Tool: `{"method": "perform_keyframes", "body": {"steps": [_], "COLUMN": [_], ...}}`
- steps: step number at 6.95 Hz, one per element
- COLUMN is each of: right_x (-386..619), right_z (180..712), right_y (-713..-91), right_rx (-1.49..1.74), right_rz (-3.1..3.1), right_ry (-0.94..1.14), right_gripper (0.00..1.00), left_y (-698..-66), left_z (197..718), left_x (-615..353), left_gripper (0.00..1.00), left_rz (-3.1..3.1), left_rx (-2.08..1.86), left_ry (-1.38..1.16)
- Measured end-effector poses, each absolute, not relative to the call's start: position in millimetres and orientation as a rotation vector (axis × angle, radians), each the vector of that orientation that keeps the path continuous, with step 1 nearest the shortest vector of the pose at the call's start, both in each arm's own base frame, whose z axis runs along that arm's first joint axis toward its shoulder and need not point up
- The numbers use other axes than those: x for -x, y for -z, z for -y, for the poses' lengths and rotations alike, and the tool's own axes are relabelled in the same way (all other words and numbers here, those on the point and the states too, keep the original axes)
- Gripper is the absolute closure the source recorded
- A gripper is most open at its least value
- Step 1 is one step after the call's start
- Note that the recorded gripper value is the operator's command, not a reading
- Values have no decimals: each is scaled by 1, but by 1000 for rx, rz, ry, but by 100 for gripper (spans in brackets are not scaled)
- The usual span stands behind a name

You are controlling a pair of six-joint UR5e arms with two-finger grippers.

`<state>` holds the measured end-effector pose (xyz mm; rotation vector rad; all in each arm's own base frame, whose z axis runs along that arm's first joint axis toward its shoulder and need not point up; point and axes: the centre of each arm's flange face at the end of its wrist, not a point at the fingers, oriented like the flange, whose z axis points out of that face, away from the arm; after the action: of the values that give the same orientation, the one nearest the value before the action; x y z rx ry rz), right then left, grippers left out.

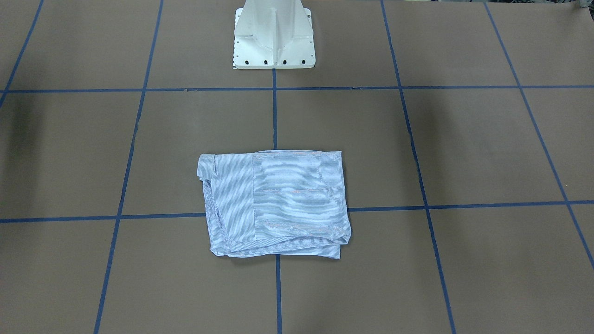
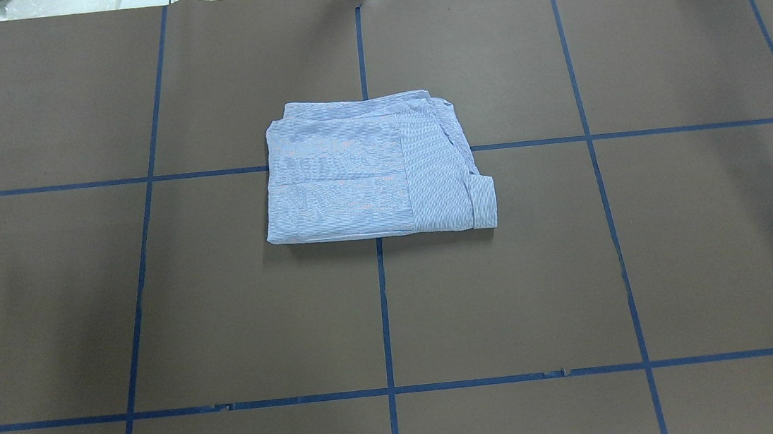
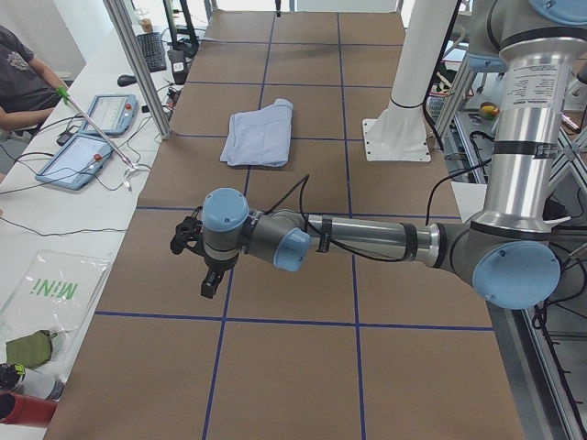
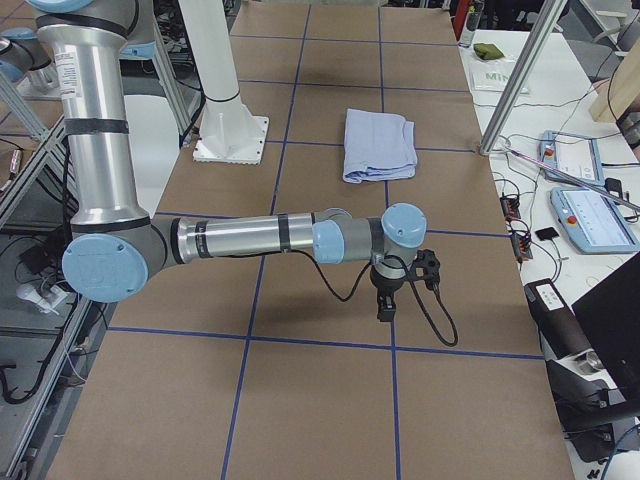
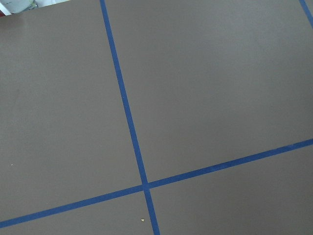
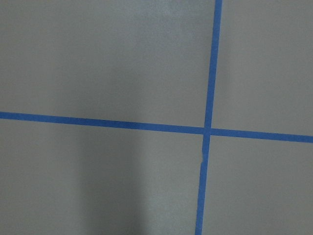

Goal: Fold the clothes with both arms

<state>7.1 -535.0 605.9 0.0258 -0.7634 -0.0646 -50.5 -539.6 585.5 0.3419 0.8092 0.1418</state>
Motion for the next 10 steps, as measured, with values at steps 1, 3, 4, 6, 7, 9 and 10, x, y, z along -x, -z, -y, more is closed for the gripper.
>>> {"method": "perform_keyframes", "body": {"steps": [1,3,4,6,7,9,10], "right_x": [-9,-12,-12,-12,-12,-11,-10], "right_z": [534,530,528,525,525,525,525], "right_y": [-609,-615,-618,-622,-624,-625,-626], "right_rx": [-23,-27,-27,-23,-20,-14,-11], "right_rz": [761,757,756,756,759,769,774], "right_ry": [67,98,111,116,114,110,106], "right_gripper": [0,0,0,0,0,0,0], "left_y": [-586,-586,-586,-586,-586,-585,-584], "left_z": [540,540,540,540,540,540,540], "left_x": [50,50,50,51,50,50,50], "left_gripper": [0,0,0,0,0,0,0], "left_rz": [-809,-806,-803,-801,-802,-802,-802], "left_rx": [-342,-341,-342,-342,-342,-343,-345], "left_ry": [-142,-142,-141,-141,-141,-142,-143]}}
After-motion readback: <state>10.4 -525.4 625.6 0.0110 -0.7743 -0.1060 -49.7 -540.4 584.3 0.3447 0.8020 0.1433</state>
